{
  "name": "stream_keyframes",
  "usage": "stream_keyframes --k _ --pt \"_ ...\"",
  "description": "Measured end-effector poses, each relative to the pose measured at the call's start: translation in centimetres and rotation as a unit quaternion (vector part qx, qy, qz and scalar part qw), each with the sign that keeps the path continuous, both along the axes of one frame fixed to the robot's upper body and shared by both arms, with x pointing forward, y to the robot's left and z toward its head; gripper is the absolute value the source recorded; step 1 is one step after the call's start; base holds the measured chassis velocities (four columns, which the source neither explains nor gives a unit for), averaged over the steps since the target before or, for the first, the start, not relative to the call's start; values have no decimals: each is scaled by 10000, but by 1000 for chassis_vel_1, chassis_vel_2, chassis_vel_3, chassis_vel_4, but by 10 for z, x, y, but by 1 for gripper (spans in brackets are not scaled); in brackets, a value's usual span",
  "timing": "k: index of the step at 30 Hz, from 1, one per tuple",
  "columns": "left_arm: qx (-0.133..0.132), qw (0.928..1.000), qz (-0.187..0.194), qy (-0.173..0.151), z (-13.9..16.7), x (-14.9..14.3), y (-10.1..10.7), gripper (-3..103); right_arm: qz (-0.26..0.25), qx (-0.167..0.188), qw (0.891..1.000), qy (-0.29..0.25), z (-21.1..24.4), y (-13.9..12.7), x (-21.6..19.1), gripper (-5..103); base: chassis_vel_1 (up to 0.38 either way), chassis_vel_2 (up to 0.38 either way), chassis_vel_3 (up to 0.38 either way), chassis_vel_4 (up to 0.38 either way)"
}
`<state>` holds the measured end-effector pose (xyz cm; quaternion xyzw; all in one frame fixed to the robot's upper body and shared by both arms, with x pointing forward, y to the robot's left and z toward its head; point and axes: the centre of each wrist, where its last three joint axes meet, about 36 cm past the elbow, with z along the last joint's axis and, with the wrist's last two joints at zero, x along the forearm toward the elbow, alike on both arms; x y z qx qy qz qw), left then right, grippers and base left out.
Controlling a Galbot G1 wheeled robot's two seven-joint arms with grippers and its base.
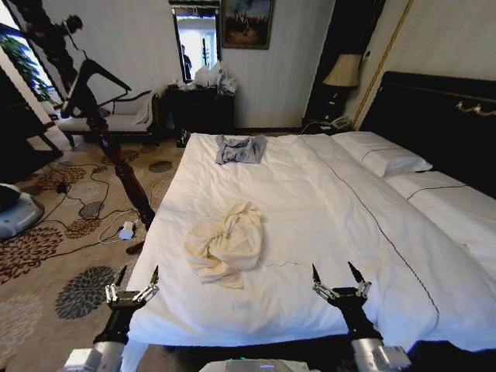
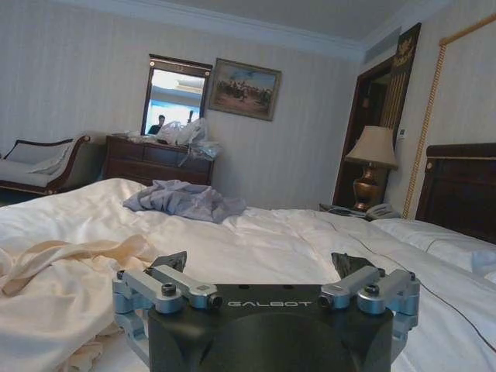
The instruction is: Pick up the clothes from the bed and hang them on the clothes hanger.
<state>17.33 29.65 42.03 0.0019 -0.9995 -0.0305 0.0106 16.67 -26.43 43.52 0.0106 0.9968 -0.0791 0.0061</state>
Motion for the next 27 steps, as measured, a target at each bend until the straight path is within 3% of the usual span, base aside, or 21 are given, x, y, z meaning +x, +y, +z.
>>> stream_keyframes --k 7,15,23,27 --pt "-67 9998 -193 85 -4 10 -7 92 -22 23 10000 -22 -2 -1 2 100 0 0 0 0" --pt "-222 9991 -317 190 -1 29 -9 98 -76 37 9999 -64 -3 -5 3 100 0 0 0 0" --pt "-545 9961 -621 317 9 76 -31 94 -97 58 9999 -16 -5 -5 4 100 0 0 0 0" --pt "-371 9950 -758 539 -4 86 -22 94 -33 65 10000 -3 -3 -10 10 100 0 0 0 0"
